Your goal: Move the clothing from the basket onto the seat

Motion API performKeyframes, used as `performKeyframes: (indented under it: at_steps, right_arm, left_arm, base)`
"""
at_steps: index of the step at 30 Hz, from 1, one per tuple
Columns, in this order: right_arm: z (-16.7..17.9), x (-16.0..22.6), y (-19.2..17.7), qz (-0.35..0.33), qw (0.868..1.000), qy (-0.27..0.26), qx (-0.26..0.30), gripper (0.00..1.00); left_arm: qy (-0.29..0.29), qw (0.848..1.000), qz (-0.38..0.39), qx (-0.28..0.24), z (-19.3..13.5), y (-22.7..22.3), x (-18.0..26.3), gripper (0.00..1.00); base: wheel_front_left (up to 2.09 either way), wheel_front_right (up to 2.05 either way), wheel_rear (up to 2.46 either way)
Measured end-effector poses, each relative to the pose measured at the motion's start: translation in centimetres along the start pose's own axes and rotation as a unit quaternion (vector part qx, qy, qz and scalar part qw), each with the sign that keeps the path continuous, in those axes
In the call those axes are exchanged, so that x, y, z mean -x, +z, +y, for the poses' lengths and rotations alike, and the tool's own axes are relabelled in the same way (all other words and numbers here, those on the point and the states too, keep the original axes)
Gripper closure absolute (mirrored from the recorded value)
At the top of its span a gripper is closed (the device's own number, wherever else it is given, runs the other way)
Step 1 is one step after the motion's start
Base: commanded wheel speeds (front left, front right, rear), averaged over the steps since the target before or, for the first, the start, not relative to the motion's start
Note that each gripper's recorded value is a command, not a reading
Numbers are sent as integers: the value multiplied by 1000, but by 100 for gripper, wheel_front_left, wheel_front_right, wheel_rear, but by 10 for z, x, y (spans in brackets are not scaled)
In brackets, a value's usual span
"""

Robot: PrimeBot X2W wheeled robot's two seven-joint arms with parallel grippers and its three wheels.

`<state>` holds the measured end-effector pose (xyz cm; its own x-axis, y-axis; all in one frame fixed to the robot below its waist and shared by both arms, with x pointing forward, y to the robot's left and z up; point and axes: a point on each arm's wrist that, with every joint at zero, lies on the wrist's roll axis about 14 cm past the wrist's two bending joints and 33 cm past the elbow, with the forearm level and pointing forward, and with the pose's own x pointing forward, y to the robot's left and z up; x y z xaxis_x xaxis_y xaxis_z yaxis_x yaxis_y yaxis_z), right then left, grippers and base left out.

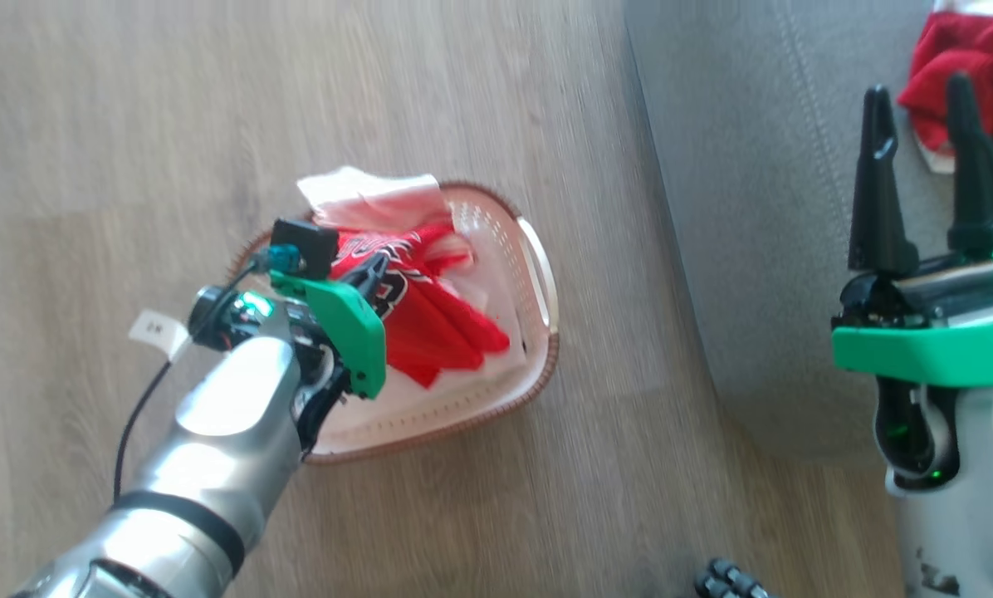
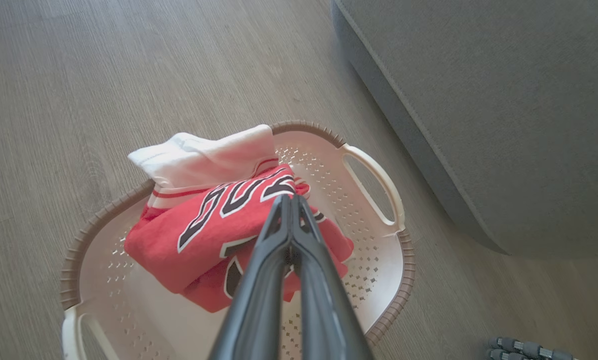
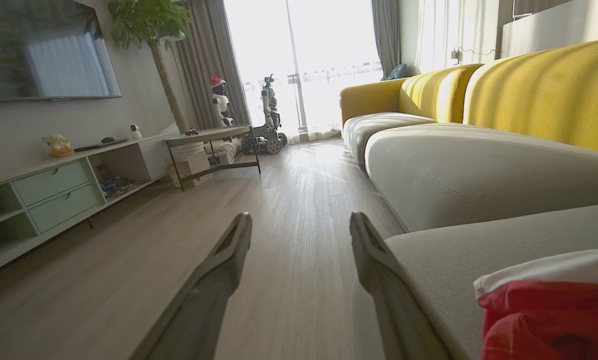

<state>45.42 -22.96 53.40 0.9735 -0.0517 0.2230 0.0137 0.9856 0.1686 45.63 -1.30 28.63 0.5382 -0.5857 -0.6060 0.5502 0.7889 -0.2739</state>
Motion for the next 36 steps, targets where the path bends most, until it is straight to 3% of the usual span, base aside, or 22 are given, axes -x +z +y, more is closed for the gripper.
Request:
performKeyframes:
  at_steps: [14, 15, 16, 20, 22, 25, 26, 29, 30, 36]
  right_arm:
    - [18, 31, 54, -46, 998, 26, -20, 0]
    - [19, 33, 55, -46, 998, 27, -23, 0]
    - [20, 35, 57, -48, 998, 28, -25, 0]
    - [22, 42, 63, -49, 998, 30, -28, 0]
    - [22, 45, 67, -52, 998, 32, -28, 0]
    - [24, 46, 75, -62, 997, 35, -32, 0]
    - [25, 48, 76, -64, 997, 36, -32, 0]
    - [26, 54, 75, -57, 997, 36, -34, 0]
    - [26, 56, 74, -56, 997, 37, -34, 0]
    - [31, 59, 81, -60, 996, 47, -34, 0]
  left_arm:
    - [16, 989, -150, -4, -19, 78, 75, 100]
    - [16, 987, -158, -7, -20, 83, 79, 79]
    - [16, 986, -166, -10, -21, 88, 83, 65]
    - [17, 980, -198, -20, -29, 105, 97, 60]
    - [17, 976, -215, -25, -33, 115, 105, 51]
    - [18, 970, -240, -33, -38, 129, 120, 27]
    - [19, 967, -251, -35, -40, 134, 125, 27]
    - [33, 960, -276, -39, -39, 147, 145, 4]
    - [38, 957, -283, -40, -37, 150, 152, 0]
    - [86, 944, -318, -38, -21, 155, 199, 0]
  base:
    - [0, 0, 0]
    - [0, 0, 0]
    - [0, 0, 0]
    - [0, 0, 0]
    - [0, 0, 0]
    - [0, 0, 0]
    - [0, 0, 0]
    - [0, 0, 0]
    - [0, 0, 0]
    - [0, 0, 0]
